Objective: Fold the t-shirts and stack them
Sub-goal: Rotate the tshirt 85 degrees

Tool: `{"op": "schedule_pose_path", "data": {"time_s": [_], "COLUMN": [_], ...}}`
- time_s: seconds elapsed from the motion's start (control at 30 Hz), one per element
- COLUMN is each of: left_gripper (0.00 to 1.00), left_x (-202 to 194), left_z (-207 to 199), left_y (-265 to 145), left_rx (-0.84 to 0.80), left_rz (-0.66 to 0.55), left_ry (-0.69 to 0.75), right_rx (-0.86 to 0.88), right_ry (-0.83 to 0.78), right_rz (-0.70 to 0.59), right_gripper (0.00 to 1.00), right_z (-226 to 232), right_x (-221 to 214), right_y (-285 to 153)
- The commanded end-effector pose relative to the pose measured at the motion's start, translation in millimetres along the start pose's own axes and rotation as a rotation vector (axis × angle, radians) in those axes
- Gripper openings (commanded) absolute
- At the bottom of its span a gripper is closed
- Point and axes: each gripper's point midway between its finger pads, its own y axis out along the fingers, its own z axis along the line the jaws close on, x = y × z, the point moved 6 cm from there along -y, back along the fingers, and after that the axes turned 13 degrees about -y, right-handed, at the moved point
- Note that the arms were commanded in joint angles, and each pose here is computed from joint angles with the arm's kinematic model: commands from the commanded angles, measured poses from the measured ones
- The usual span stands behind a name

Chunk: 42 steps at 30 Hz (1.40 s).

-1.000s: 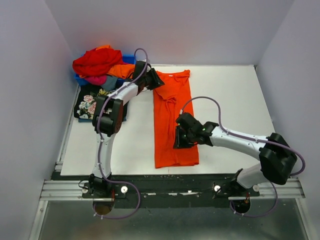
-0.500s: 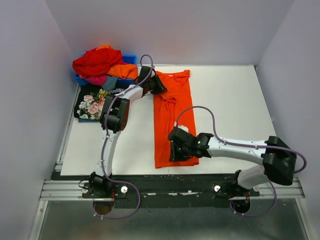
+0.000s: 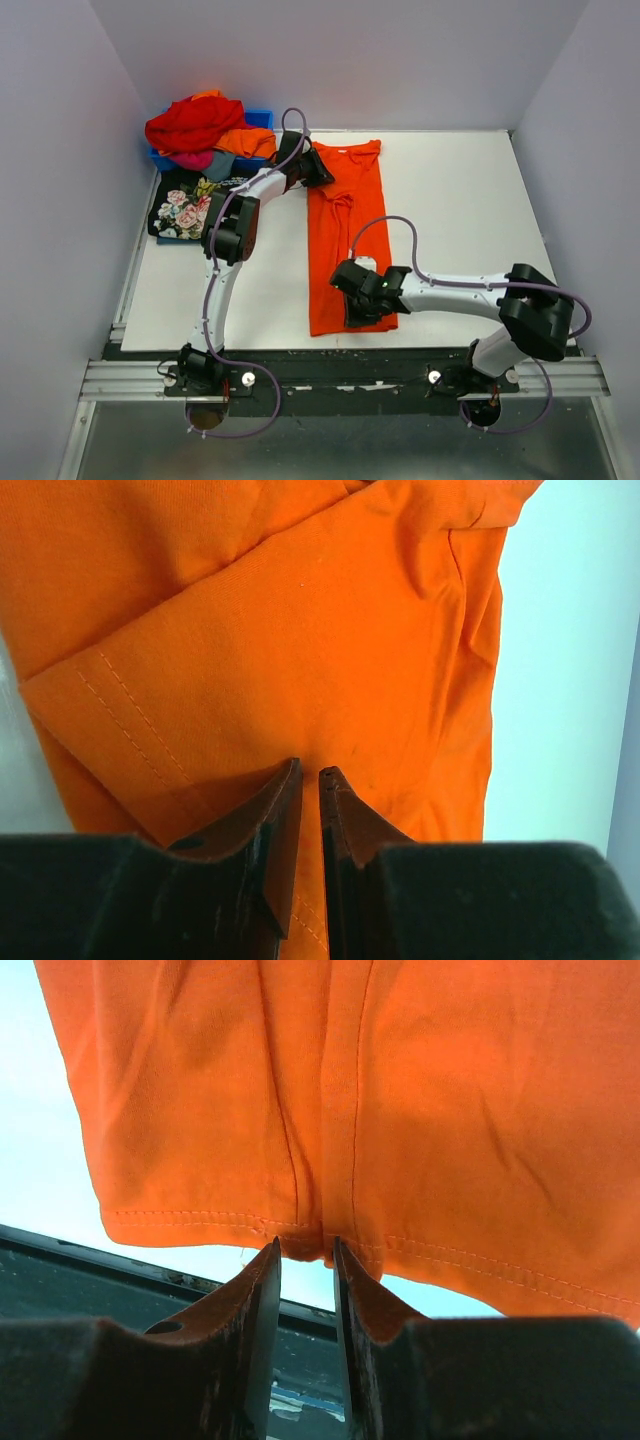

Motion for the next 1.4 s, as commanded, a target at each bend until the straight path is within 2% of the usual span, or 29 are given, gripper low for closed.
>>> {"op": "schedule_pose_path", "data": {"time_s": [0.0, 0.27, 0.37, 0.77, 0.87, 0.97, 1.03, 1.37], "left_gripper": [0.30, 0.30, 0.30, 0.30, 0.30, 0.30, 0.30, 0.30], "left_x": [-4.6, -2.3, -2.7, -0.6, 0.8, 0.3, 0.9, 1.0], "left_z": [10.6, 8.8, 9.5, 10.3, 10.9, 12.4, 13.3, 14.3], "left_y": [6.2, 5.0, 5.6, 5.9, 5.7, 6.5, 6.5, 8.4], "left_rx": [0.030, 0.030, 0.032, 0.035, 0.035, 0.039, 0.041, 0.046], "left_rz": [0.028, 0.026, 0.029, 0.031, 0.032, 0.035, 0.035, 0.041], "left_ry": [0.010, 0.015, 0.015, 0.019, 0.017, 0.018, 0.016, 0.018], "right_rx": [-0.012, -0.073, -0.079, -0.124, -0.110, -0.110, -0.108, -0.094], "right_ry": [-0.001, -0.042, -0.058, -0.030, -0.033, -0.025, -0.022, -0.016], "right_rz": [-0.023, -0.019, 0.000, 0.027, 0.034, 0.035, 0.026, 0.021], "right_gripper": [0.35, 0.34, 0.30, 0.31, 0.26, 0.15, 0.11, 0.04], "right_z": [7.4, 7.3, 10.3, -1.8, 0.5, 1.8, 4.4, 16.2], "right_x": [7.6, 12.4, 11.1, -2.4, -4.7, -5.4, -5.0, -15.4], "right_y": [1.0, -0.2, 4.5, 6.6, 8.6, 7.0, 2.8, -16.3]}}
